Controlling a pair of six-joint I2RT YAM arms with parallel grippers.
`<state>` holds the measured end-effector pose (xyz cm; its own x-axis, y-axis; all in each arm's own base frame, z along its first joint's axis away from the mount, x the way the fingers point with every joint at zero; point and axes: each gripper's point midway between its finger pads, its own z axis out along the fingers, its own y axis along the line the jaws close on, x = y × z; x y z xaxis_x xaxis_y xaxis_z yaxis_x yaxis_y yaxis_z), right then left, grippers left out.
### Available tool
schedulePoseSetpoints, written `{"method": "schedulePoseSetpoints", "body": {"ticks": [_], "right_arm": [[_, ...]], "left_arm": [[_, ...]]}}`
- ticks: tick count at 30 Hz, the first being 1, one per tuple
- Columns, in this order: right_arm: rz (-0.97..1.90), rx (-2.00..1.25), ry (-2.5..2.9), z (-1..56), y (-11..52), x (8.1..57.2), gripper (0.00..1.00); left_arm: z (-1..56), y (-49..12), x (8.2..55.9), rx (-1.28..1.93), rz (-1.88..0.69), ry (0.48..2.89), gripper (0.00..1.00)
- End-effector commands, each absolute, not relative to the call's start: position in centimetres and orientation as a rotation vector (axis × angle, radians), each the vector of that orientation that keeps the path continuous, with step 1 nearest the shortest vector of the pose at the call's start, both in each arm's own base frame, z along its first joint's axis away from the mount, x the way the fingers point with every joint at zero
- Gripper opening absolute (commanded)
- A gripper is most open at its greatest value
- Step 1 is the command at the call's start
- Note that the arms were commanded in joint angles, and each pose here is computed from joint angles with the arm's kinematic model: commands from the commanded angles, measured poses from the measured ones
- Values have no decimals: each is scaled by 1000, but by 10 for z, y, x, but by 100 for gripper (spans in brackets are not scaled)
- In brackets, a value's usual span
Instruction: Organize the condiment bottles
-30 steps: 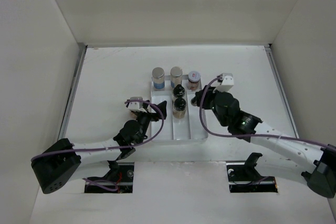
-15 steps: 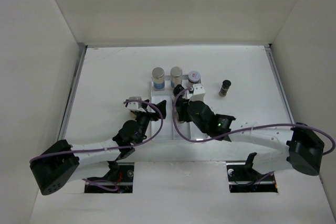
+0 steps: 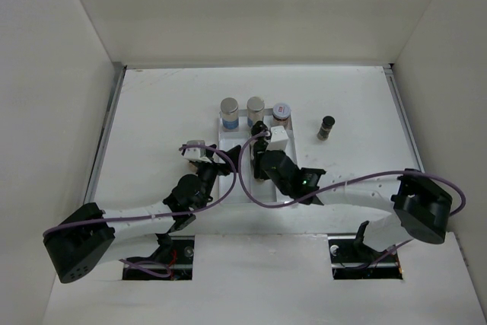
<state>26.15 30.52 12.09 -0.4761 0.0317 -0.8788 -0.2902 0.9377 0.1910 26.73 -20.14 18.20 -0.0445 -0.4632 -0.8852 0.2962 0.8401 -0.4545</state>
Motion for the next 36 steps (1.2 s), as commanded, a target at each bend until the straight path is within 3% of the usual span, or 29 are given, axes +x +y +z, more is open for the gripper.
{"method": "schedulePoseSetpoints", "body": {"ticks": [1, 7, 15, 23, 29, 36], "right_arm": [[395, -108, 1947, 142, 310, 272, 52], [372, -110, 1954, 135, 303, 269, 54], [380, -124, 1981, 124, 302, 258, 73], [419, -89, 1937, 163, 282, 248, 91], [388, 125, 1851, 191, 208, 267, 92], [40, 468, 1845, 176, 91, 330, 94]], "left_arm": [[197, -200, 267, -176, -659, 1443, 88], [196, -202, 267, -172, -662, 1445, 88], [197, -203, 266, -169, -667, 1444, 88], [198, -203, 266, -168, -668, 1442, 88], [198, -203, 265, -169, -669, 1441, 88], [199, -203, 265, -168, -671, 1441, 88]]}}
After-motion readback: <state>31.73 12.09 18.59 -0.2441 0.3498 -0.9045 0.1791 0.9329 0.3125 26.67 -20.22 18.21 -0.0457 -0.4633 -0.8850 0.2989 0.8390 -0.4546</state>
